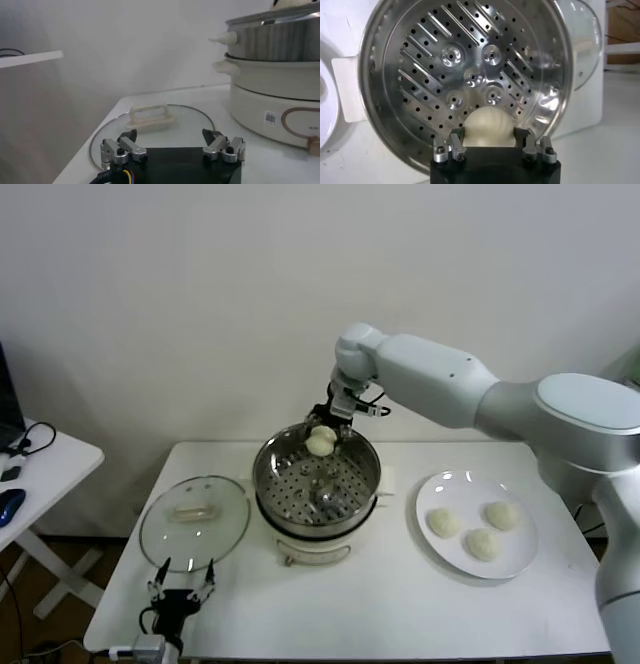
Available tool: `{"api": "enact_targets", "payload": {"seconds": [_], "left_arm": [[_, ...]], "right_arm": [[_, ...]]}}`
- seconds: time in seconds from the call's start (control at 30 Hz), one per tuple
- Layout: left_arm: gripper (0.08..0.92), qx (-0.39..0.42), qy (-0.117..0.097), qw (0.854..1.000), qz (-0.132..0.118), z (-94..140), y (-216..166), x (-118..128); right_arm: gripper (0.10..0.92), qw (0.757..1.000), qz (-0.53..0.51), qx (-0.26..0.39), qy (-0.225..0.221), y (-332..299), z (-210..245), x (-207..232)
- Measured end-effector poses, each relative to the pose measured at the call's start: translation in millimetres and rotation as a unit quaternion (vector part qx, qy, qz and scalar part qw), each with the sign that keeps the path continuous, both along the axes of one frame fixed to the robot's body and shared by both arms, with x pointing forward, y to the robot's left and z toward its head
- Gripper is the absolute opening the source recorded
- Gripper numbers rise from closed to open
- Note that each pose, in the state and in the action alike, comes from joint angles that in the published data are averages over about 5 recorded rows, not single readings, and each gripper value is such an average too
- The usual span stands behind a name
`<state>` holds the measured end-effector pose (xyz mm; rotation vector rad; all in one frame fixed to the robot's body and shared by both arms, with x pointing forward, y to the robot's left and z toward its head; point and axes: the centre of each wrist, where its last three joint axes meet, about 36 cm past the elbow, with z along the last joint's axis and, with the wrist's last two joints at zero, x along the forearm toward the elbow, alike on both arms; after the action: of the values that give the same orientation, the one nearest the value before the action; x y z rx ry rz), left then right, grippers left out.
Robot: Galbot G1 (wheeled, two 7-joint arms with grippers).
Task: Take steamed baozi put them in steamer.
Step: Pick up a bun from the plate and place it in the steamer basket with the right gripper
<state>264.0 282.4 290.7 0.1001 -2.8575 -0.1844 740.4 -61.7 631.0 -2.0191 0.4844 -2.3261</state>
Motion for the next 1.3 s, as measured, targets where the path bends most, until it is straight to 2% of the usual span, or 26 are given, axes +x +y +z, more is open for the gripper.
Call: {"api": "enact_targets", "payload": {"seconds": [0.43, 0.73, 0.87, 1.0, 1.3], "left_arm": [[0.823, 0.0, -0.004, 1.0, -0.002, 1, 0, 2], [0.823, 0.0, -0.006, 1.0, -0.003, 1, -1, 4], [0.823, -0.001, -0.006, 1.0, -0.004, 1, -1, 4], [0.823, -0.001, -0.006, 1.0, -0.005, 1, -1, 5], [0.823, 0.001, -0.005, 1.0, -0.005, 2, 2, 3]], "right_arm": [[0.676, 1.0, 0.007, -0.018, 0.01, 10, -25, 7], [0.721, 1.0, 0.011, -0.017, 0.012, 17, -33, 11], [0.778, 1.0, 0.013, -0.012, 0.011, 17, -31, 12], [0.819, 1.0, 0.01, -0.007, 0.013, 13, -23, 13], [0.823, 0.999, -0.042, 0.0, 0.032, -24, 34, 15]]}}
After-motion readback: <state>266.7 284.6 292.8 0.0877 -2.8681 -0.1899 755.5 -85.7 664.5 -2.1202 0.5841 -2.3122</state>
